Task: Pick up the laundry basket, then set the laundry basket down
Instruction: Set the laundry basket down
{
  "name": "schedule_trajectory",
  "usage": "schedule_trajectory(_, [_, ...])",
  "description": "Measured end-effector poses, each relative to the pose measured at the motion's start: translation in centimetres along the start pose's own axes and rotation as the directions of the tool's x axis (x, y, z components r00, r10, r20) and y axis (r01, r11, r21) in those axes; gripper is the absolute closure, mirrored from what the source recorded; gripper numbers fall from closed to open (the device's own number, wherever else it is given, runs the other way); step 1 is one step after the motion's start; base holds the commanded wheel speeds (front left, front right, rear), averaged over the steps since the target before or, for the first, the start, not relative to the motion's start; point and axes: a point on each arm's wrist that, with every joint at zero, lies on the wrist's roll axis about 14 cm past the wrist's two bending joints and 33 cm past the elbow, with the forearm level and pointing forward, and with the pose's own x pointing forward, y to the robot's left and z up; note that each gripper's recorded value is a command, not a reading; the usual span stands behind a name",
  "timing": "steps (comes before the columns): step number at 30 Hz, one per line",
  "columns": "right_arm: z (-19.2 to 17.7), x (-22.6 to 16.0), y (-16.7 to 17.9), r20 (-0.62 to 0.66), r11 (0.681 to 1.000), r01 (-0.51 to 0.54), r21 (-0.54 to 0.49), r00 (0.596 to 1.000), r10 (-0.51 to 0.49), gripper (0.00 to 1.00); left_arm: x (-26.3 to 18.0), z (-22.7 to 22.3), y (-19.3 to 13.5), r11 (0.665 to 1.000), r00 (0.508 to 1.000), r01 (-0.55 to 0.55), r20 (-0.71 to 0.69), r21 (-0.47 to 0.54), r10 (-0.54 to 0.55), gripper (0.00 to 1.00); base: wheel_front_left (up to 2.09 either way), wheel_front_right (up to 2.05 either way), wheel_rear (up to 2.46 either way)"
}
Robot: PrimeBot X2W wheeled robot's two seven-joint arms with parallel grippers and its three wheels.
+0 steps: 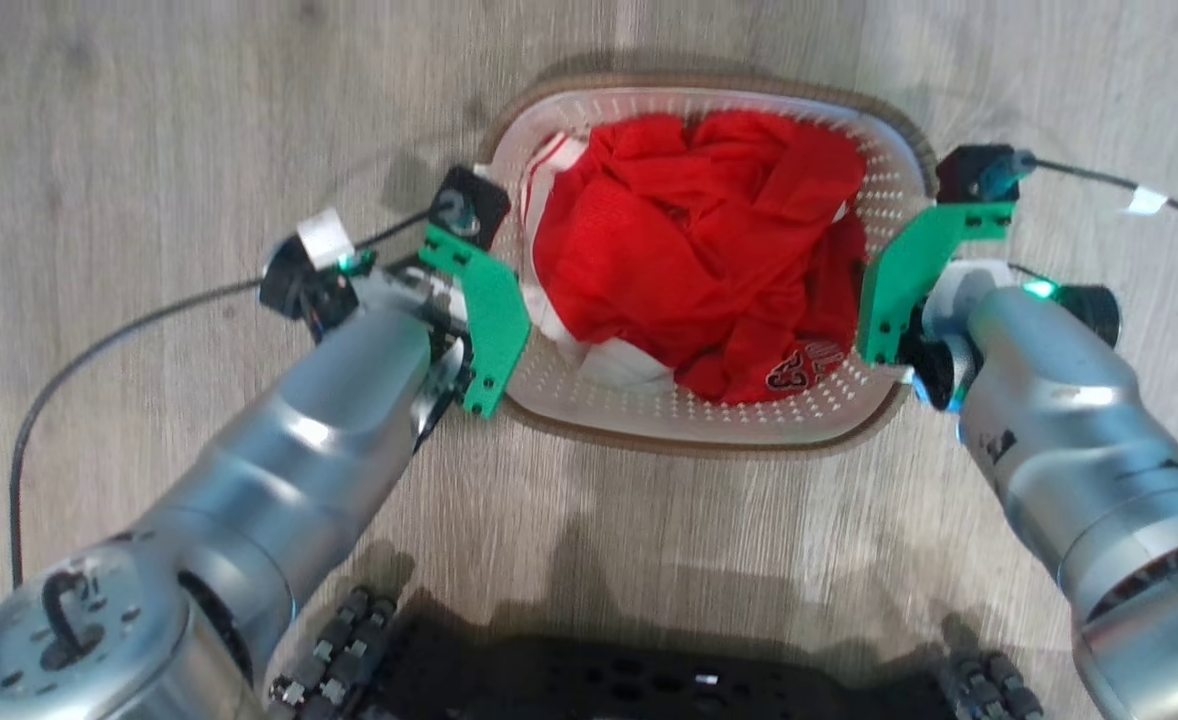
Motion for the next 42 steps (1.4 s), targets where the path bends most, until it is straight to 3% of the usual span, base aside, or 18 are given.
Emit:
schedule_trajectory(7, [-0.2,-3.9,0.1,0.032,0.997,0.042,-0.059,0.999,-0.04,0.0,-3.1,-0.4,-1.3,1.0,0.999,-0.013,0.049,-0.007,0.013,0.0,0.0,0.0,0.0])
schedule_trajectory(10, [1.0,-6.0,0.9,0.113,0.998,0.04,-0.044,0.993,-0.034,0.0,-4.9,-0.1,-1.4,0.999,0.995,-0.035,0.093,-0.026,0.037,0.0,0.0,0.0,0.0])
schedule_trajectory(14, [4.2,-9.5,3.2,0.298,1.0,-0.005,-0.016,0.955,0.01,0.0,-8.1,3.1,-0.7,0.993,0.951,-0.105,0.285,-0.057,0.117,0.0,0.0,0.0,0.0])
schedule_trajectory(16, [6.5,-11.8,4.3,0.422,1.0,-0.023,-0.02,0.906,0.029,0.0,-10.0,5.2,-0.2,0.988,0.911,-0.138,0.384,-0.066,0.153,0.0,0.0,0.0,0.0])
schedule_trajectory(20, [10.8,-17.0,6.3,0.638,0.998,-0.038,-0.054,0.768,0.064,0.0,-13.9,8.9,0.2,0.977,0.819,-0.187,0.533,-0.105,0.214,0.0,0.0,0.0,0.0])
schedule_trajectory(22, [12.4,-19.5,6.8,0.707,0.998,-0.041,-0.048,0.705,0.063,0.0,-16.5,11.5,0.3,0.968,0.753,-0.187,0.608,-0.169,0.251,0.0,0.0,0.0,0.0])
schedule_trajectory(24, [13.8,-21.9,7.1,0.758,0.998,-0.029,-0.058,0.649,0.063,0.0,-20.2,15.0,0.6,0.959,0.645,-0.192,0.709,-0.209,0.283,0.0,0.0,0.0,0.0])
schedule_trajectory(27, [16.7,-27.2,8.4,0.864,0.995,-0.035,-0.091,0.494,0.097,0.0,-26.4,18.4,0.6,0.95,0.455,-0.199,0.836,-0.24,0.307,0.0,0.0,0.0,0.0])
schedule_trajectory(29, [17.1,-30.3,8.9,0.909,0.993,-0.018,-0.116,0.4,0.114,0.0,-29.5,18.3,0.2,0.941,0.348,-0.209,0.879,-0.266,0.325,0.0,0.0,0.0,0.0])
schedule_trajectory(31, [16.1,-32.4,8.7,0.936,0.992,0.005,-0.122,0.333,0.114,0.0,-31.2,16.9,-0.5,0.936,0.285,-0.209,0.898,-0.282,0.334,0.0,0.0,0.0,0.0])
schedule_trajectory(40, [9.0,-37.7,10.7,0.969,0.987,-0.043,-0.154,0.188,0.16,0.0,-37.5,12.0,-1.2,0.896,0.077,-0.157,0.9,-0.415,0.43,0.0,0.0,0.0,0.0])
schedule_trajectory(42, [8.0,-38.3,10.8,0.971,0.987,-0.04,-0.155,0.177,0.16,0.0,-37.6,11.0,-1.6,0.896,0.076,-0.152,0.898,-0.418,0.432,0.0,0.0,0.0,0.0])
